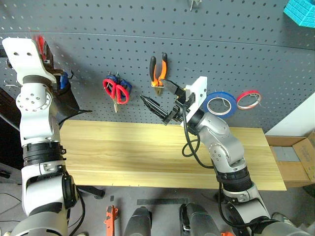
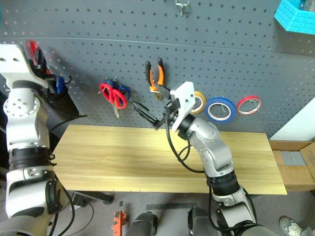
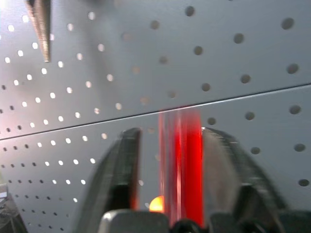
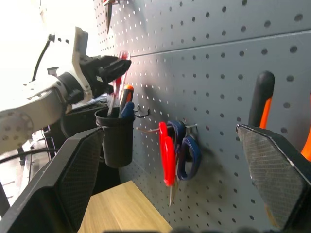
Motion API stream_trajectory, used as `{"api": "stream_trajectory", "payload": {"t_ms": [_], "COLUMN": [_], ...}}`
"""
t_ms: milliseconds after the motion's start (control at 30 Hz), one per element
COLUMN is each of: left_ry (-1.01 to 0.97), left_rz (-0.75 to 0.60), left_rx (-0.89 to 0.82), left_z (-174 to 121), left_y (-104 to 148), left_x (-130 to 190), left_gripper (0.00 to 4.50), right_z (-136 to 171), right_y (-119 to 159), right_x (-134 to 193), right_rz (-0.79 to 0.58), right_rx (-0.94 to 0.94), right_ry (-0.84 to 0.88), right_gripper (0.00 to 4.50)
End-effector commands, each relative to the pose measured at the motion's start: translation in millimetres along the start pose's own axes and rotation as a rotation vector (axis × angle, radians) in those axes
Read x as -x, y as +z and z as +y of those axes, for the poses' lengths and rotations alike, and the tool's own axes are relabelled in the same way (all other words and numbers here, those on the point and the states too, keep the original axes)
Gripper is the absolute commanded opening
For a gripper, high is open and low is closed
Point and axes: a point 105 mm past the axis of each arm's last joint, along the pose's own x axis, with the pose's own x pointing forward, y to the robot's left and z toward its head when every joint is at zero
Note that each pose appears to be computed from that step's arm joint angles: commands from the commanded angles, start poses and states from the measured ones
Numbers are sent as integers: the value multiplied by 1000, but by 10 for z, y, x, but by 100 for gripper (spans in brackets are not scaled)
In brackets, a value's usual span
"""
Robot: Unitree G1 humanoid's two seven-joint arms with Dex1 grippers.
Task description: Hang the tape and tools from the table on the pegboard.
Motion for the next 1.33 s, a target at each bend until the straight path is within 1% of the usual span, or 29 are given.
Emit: {"api": "stream_trajectory", "payload": {"t_ms": [33,100,133,267,367,433,533,600,667,700,767,833,900,933,1000,1033,1067,1100,1200,1333], "left_ry": [30,29,29,19,-12,-73,-165,-205,-291,-318,-339,-403,-452,-457,-465,-471,-476,-489,-504,-519], "left_rz": [-49,-43,-41,-23,48,64,80,99,189,223,325,463,625,667,790,822,837,849,863,832], "left_rx": [17,19,20,49,173,208,252,270,296,305,341,347,355,351,336,321,311,293,279,253], "left_z": [87,86,86,72,4,-72,-223,-312,-590,-677,-827,-1066,-1282,-1325,-1464,-1509,-1536,-1577,-1639,-1621], "left_y": [164,153,150,126,0,2,101,134,4,-39,-212,-488,-837,-938,-1297,-1407,-1474,-1550,-1689,-1726], "left_x": [7,16,22,79,225,382,650,774,1063,1173,1417,1739,2050,2128,2346,2417,2457,2459,2393,2248], "left_gripper": [355,431,449,449,449,449,449,449,449,449,449,449,449,449,449,449,449,449,449,449], "right_z": [3,2,2,-16,-8,30,60,72,6,-16,-100,-213,-306,-326,-455,-501,-528,-626,-821,-882], "right_y": [133,132,132,138,103,38,-36,-64,-165,-198,-300,-490,-691,-742,-935,-1004,-1047,-1111,-1202,-1219], "right_x": [-9,-8,-7,22,132,308,670,812,994,1053,1152,1272,1394,1423,1565,1621,1654,1762,2013,2127], "right_rz": [-48,-47,-47,-39,3,64,162,204,261,280,323,402,486,505,569,594,608,640,690,695], "right_rx": [37,39,40,55,80,91,111,122,126,128,134,163,185,187,173,172,172,179,173,160], "right_ry": [8,9,9,8,32,76,109,113,40,12,-85,-209,-325,-356,-505,-560,-593,-670,-836,-902], "right_gripper": [450,450,450,450,450,450,450,450,450,450,450,450,450,450,450,450,450,450,450,450]}}
